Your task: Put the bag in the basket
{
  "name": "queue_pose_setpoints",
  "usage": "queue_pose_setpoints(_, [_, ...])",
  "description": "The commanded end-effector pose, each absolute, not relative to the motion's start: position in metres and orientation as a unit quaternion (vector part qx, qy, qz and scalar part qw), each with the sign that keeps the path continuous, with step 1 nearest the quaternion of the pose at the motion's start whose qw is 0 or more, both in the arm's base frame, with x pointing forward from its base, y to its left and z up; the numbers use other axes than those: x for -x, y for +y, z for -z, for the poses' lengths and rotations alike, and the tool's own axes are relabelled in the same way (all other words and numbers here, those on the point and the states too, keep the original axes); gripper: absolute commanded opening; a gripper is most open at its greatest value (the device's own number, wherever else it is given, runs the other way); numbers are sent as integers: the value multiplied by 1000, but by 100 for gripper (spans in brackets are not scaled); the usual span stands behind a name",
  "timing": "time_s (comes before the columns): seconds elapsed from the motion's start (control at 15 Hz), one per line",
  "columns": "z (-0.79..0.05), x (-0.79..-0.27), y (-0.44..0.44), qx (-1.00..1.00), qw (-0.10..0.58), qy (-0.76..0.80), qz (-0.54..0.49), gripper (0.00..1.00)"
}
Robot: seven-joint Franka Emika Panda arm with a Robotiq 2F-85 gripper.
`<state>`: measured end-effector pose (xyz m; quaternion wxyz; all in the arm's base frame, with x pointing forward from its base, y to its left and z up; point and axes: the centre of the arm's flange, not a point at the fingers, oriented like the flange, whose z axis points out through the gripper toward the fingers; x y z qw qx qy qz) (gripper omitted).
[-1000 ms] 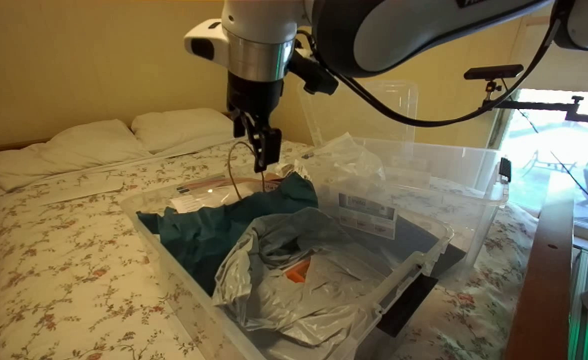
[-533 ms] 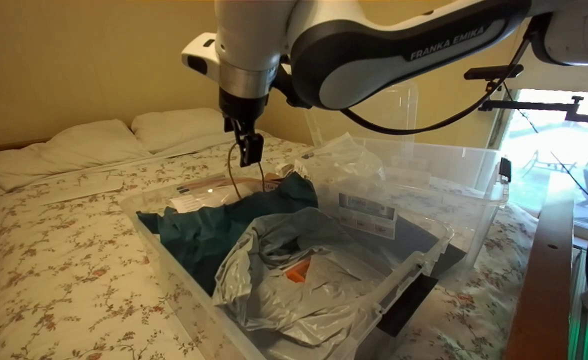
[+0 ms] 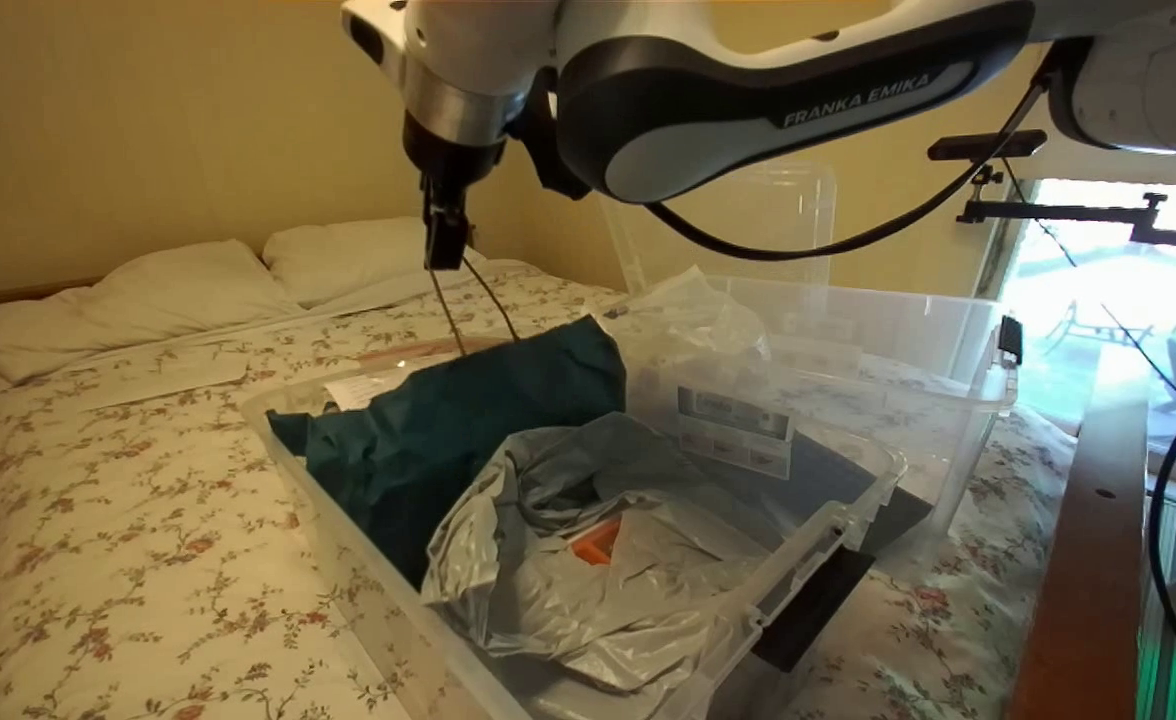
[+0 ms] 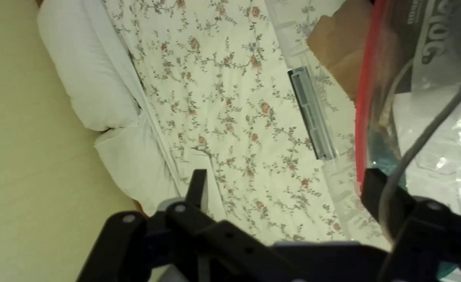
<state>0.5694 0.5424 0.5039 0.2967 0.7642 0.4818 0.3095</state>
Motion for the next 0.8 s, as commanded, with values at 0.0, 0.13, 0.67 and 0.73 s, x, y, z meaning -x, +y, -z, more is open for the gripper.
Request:
queue_pose_setpoints(0.0, [-549, -553, 540, -757, 328, 423, -374, 100])
queue_pose_setpoints(0.13, [-567, -545, 538, -750, 346, 399, -397, 100])
queue_pose_setpoints(0.67, [-639, -514, 525, -728, 423, 307, -443, 100])
queue_pose_setpoints(0.73, [-642, -514, 525, -723, 435, 301, -444, 100])
